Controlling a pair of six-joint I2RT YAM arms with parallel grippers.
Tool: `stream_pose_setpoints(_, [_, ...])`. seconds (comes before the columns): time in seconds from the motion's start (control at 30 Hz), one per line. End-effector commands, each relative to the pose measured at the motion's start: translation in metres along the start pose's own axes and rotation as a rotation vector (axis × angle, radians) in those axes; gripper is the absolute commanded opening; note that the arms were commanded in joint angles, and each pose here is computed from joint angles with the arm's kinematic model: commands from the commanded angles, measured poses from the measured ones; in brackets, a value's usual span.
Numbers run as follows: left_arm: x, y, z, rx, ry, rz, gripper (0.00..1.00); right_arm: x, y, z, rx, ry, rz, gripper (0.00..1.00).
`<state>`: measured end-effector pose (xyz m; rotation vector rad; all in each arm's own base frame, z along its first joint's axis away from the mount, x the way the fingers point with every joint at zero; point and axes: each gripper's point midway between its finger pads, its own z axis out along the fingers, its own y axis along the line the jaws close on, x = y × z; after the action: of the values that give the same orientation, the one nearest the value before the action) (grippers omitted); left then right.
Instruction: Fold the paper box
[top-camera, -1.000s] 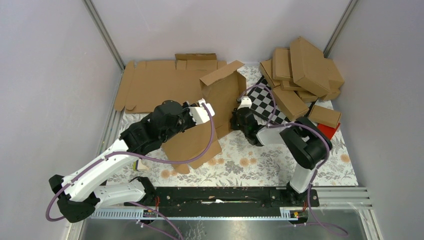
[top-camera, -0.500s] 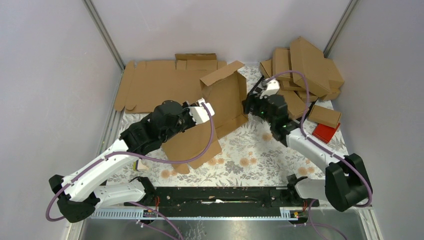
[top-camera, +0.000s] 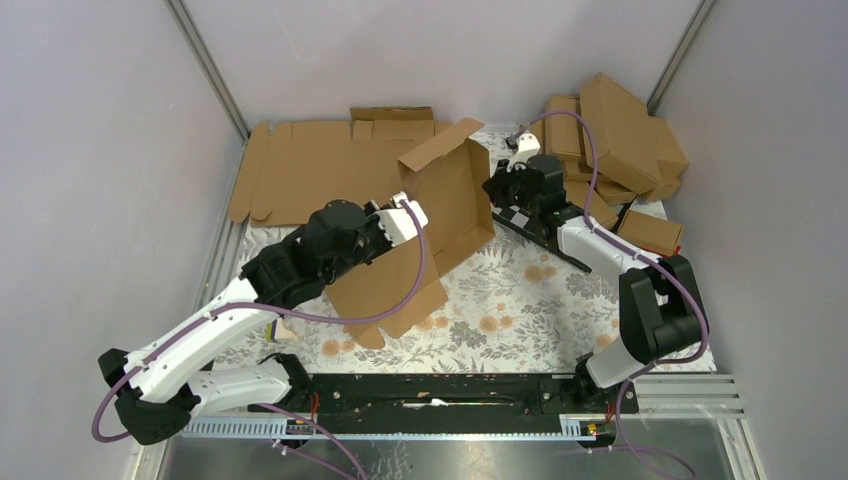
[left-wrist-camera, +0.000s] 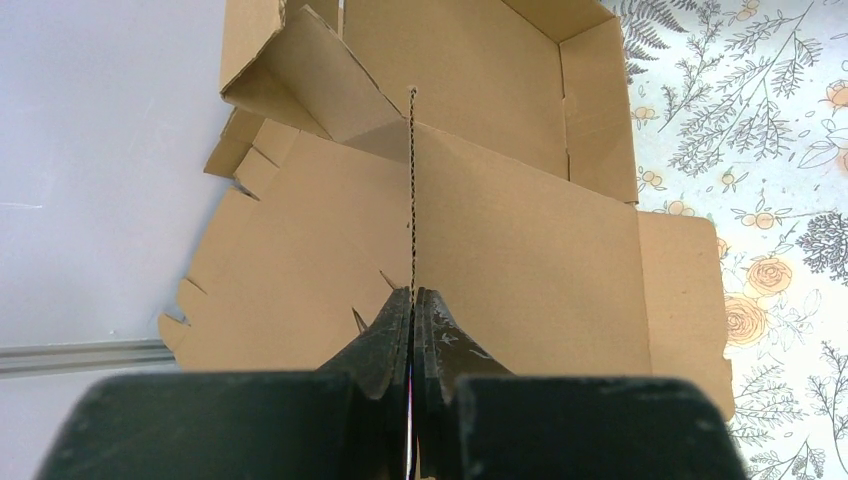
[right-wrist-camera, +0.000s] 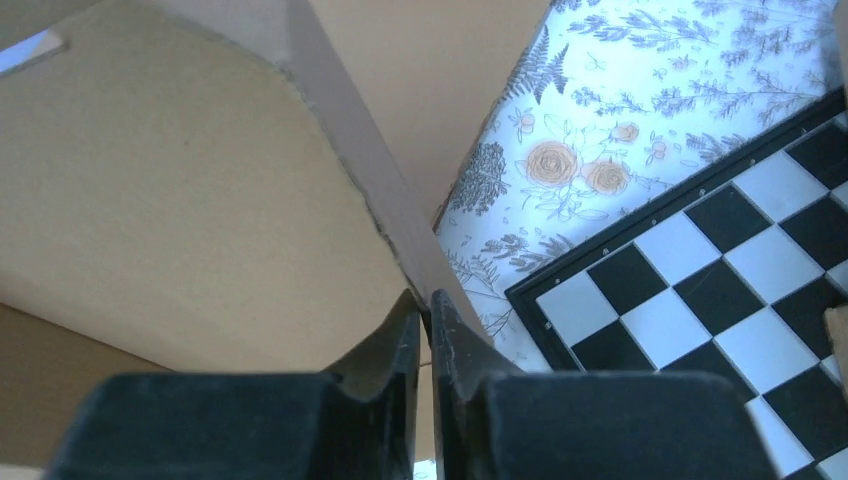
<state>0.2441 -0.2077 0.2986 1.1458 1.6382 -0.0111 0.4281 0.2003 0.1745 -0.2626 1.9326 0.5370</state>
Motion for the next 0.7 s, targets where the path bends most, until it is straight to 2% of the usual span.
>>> stream_pose_setpoints(0.0, [-0.013,0.003,0.004,-0.018,-0.025,-0.059,0.02,-0.025,0.017,0.001,-0.064,-0.018,-0.023,0.0])
stream_pose_setpoints(0.1, [-0.017,0.008,0.005,-0.041,-0.029,-0.1,0.02,-0.028,0.018,-0.01,-0.022,0.006,-0.008,0.0])
stream_pose_setpoints(0.2, [-0.024,0.015,0.004,-0.065,-0.042,-0.155,0.02,-0.028,0.014,-0.027,0.052,0.016,0.076,0.0])
stream_pose_setpoints(0.33, [-0.032,0.02,0.004,-0.037,-0.047,-0.23,0.0,-0.008,0.009,-0.055,0.245,0.133,0.154,0.04])
stream_pose_setpoints(0.43, [-0.033,0.025,0.01,0.013,-0.025,-0.313,0.0,0.005,0.015,-0.079,0.319,0.183,0.29,0.1])
stream_pose_setpoints(0.47, [-0.032,0.028,0.013,0.028,-0.018,-0.343,0.0,0.012,0.019,-0.086,0.333,0.203,0.339,0.15])
stream_pose_setpoints(0.57, [-0.032,0.031,0.023,0.082,-0.007,-0.426,0.05,0.034,0.026,-0.107,0.381,0.27,0.503,0.47])
stream_pose_setpoints(0.6, [-0.03,0.03,0.028,0.104,0.001,-0.456,0.08,0.043,0.03,-0.113,0.384,0.295,0.565,0.63])
stream_pose_setpoints(0.63, [-0.029,0.03,0.034,0.12,0.007,-0.49,0.14,0.051,0.035,-0.117,0.367,0.318,0.607,0.87])
stream_pose_setpoints(0.67, [-0.028,0.03,0.04,0.127,0.012,-0.522,0.23,0.055,0.04,-0.121,0.345,0.332,0.626,0.97])
